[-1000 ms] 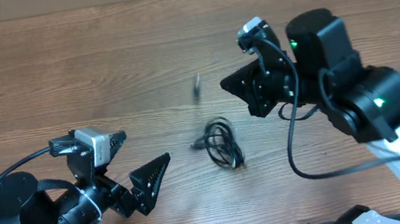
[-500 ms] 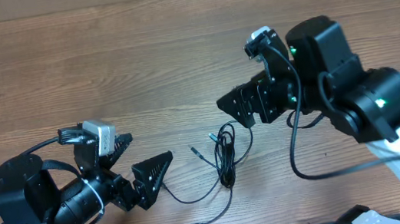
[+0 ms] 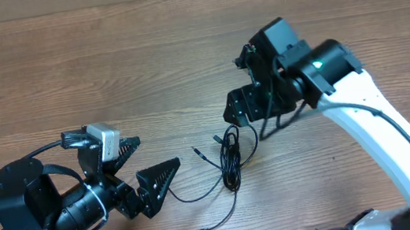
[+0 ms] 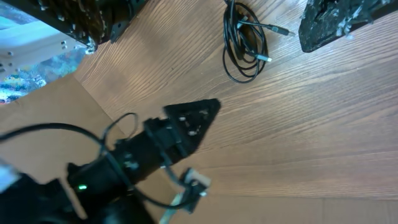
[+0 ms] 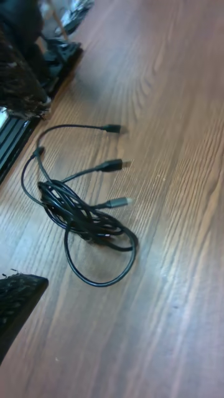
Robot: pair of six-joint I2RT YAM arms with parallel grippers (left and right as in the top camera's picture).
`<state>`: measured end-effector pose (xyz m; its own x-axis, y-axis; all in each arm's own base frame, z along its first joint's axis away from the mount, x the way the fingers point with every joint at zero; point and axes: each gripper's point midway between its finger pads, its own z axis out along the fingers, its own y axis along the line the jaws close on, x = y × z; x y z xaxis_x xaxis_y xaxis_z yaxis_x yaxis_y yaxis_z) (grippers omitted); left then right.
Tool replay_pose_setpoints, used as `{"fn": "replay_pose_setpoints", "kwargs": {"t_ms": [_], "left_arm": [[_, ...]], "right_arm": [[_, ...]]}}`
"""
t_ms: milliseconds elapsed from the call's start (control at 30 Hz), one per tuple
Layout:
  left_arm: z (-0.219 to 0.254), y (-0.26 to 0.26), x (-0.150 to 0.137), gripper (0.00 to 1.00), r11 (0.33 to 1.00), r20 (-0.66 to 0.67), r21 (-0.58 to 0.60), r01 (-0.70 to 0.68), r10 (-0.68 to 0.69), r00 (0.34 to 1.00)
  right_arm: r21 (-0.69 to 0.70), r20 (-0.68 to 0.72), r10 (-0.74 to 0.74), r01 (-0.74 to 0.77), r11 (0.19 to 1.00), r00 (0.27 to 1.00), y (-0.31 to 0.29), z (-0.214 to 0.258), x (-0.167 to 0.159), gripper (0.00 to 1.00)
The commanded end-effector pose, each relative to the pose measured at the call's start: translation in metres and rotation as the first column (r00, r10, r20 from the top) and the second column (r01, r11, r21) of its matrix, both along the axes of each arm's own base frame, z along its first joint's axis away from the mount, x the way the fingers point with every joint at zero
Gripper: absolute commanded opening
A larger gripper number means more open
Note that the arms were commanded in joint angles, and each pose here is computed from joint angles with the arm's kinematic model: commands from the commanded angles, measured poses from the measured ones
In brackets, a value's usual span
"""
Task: Untangle cables
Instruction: 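Lift the cable coil with the right gripper, letting loops hang loose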
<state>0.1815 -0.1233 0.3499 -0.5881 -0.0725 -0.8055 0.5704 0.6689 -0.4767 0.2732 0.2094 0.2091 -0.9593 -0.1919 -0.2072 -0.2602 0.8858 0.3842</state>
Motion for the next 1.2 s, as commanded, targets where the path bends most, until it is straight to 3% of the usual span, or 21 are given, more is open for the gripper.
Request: {"fn": "replay_pose_setpoints", "kwargs": {"t_ms": [0,333,833,867,900,933,967,1167], "left_arm": [[0.003,-0.001,-0.002,1.0,1.0,0.022,0.0,0.018,-0.018,1.0],[0.004,-0.001,-0.001,1.0,1.0,0.026,0.0,0.018,-0.018,0.999],[0.006,-0.001,0.001,1.0,1.0,0.042,-0.001,0.016,-0.015,0.999],[0.006,-0.001,0.001,1.0,1.0,0.04,-0.003,0.015,-0.015,0.999],[0.006,-0.001,0.001,1.0,1.0,0.04,-0.003,0.015,-0.015,0.999],[0.006,-0.001,0.001,1.0,1.0,0.04,-0.003,0.015,-0.015,0.999],[0.006,-0.001,0.001,1.0,1.0,0.039,-0.003,0.015,-0.015,0.999],[0.006,-0.001,0.001,1.0,1.0,0.032,-0.008,0.012,-0.012,0.999]], "right_arm": [[-0.04,-0.048,-0.155,0.153,0.987,0.987,-0.004,-0.008,0.009,0.82],[-0.177,-0.162,-0.436,0.409,0.895,0.885,-0.023,-0.064,0.0,0.91],[-0.137,-0.236,-0.366,0.342,0.93,0.9,0.024,-0.132,-0.044,0.91],[-0.133,-0.234,-0.361,0.338,0.932,0.903,0.027,-0.134,-0.045,0.83],[-0.125,-0.23,-0.352,0.332,0.935,0.907,0.03,-0.135,-0.046,0.59],[-0.119,-0.227,-0.346,0.326,0.938,0.911,0.032,-0.136,-0.046,0.2],[-0.117,-0.225,-0.342,0.323,0.939,0.912,0.033,-0.136,-0.047,0.04],[-0.088,-0.197,-0.3,0.288,0.953,0.933,0.038,-0.135,-0.042,0.04]]}}
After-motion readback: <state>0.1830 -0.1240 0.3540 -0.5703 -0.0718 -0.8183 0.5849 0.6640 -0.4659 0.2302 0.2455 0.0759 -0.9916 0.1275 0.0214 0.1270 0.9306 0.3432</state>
